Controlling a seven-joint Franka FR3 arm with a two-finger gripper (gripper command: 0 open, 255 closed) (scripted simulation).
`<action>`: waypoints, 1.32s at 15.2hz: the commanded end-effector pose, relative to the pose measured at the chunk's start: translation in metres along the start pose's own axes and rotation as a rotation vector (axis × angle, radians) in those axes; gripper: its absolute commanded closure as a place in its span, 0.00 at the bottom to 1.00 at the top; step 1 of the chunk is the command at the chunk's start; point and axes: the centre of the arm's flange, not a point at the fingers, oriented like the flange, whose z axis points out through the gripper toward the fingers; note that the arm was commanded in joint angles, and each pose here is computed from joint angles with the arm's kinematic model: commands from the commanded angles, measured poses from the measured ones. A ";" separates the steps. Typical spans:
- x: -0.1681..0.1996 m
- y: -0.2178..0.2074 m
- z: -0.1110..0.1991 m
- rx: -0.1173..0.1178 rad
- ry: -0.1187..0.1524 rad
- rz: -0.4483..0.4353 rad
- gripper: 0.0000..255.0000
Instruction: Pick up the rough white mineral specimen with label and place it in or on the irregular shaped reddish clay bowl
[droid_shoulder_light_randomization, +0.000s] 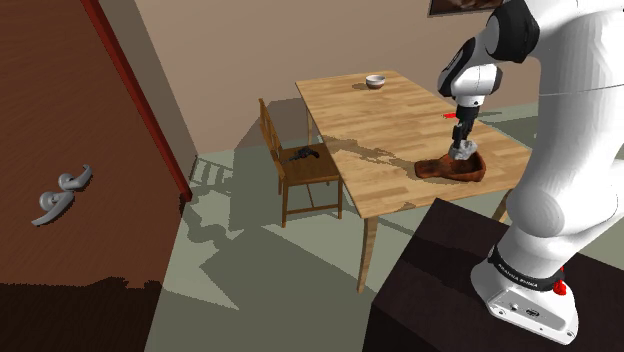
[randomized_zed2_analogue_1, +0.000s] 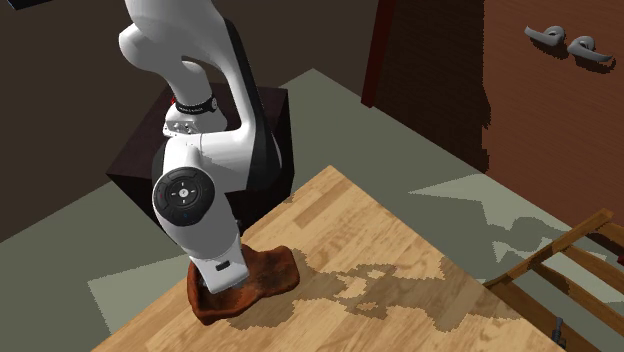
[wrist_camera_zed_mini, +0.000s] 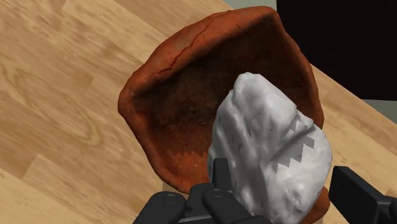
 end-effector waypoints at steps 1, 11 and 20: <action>0.000 0.000 0.000 0.000 0.000 0.000 1.00; 0.000 0.000 -0.013 0.000 0.000 0.000 0.00; 0.000 0.000 -0.050 0.000 0.000 0.000 0.00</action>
